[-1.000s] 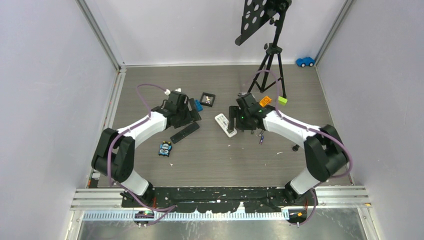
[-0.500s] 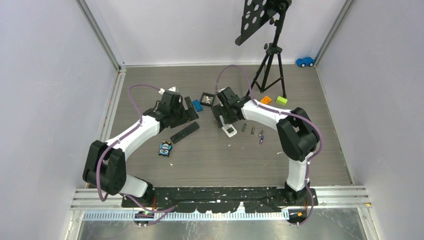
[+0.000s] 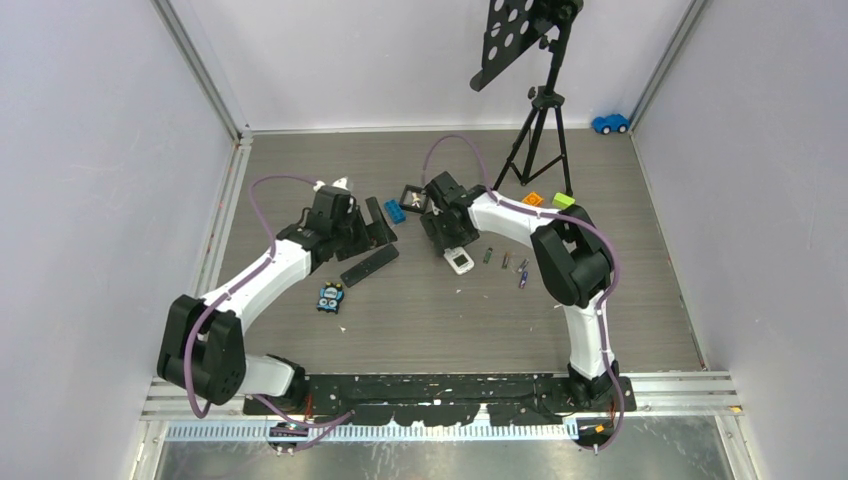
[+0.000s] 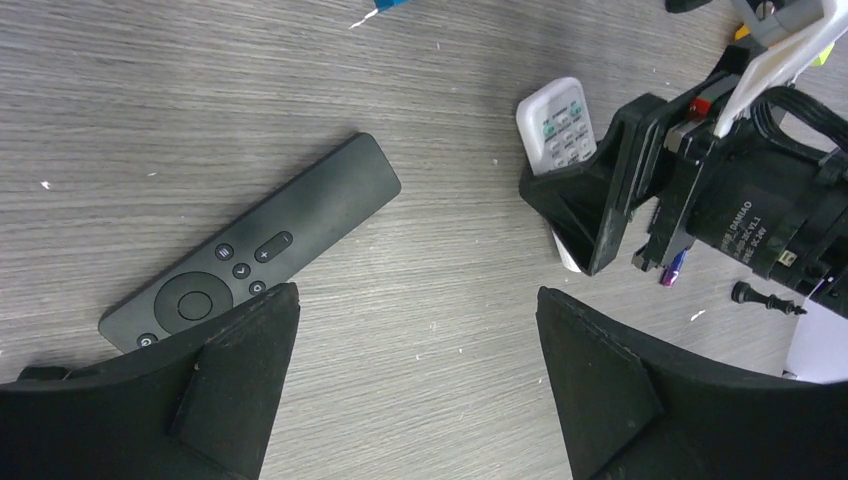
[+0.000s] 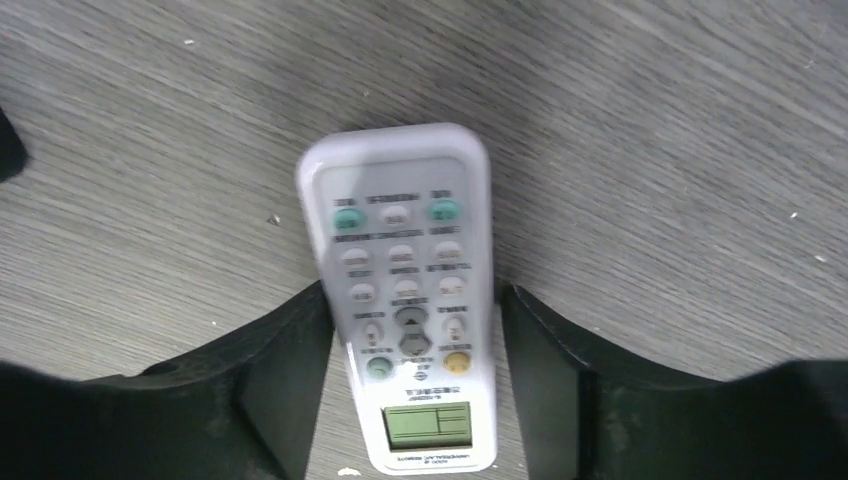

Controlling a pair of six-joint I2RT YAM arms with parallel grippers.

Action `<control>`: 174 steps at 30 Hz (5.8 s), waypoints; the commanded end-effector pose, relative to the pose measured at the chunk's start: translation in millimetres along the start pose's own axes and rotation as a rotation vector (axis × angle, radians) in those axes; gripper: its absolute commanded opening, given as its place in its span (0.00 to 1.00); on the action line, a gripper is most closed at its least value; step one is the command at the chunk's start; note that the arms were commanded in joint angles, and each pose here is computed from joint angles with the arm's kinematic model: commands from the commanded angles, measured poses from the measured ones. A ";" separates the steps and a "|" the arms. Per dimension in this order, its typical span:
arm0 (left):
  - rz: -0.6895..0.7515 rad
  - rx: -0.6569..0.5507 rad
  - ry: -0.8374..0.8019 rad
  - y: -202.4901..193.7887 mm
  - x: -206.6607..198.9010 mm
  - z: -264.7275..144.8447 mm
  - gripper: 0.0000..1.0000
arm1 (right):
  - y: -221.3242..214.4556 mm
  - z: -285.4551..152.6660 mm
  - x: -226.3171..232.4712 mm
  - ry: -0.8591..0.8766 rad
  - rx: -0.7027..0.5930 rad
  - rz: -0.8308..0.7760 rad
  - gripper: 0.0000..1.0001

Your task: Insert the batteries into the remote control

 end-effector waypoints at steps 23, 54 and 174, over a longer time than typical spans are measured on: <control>0.113 0.126 -0.592 -16.6 -71.1 -85.7 0.93 | 66.3 -194.0 27.8 0.554 -0.970 0.784 0.41; -0.175 0.458 -1.032 -16.3 -132.9 -123.2 0.57 | 75.2 -270.6 48.7 1.093 -1.178 0.811 0.43; 0.074 0.189 -0.869 -37.4 -146.1 -127.8 0.00 | -13.1 -248.7 1.2 0.791 -1.096 1.030 0.86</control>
Point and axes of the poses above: each gripper's point midway between its finger pads, its own z axis out along the fingers, its own x axis along the line the jaws close on, y = z × x, the point moved 5 cm from there along -z, back along the fingers, and after that the axes turned 13 degrees about -z, right-handed, at the moved point
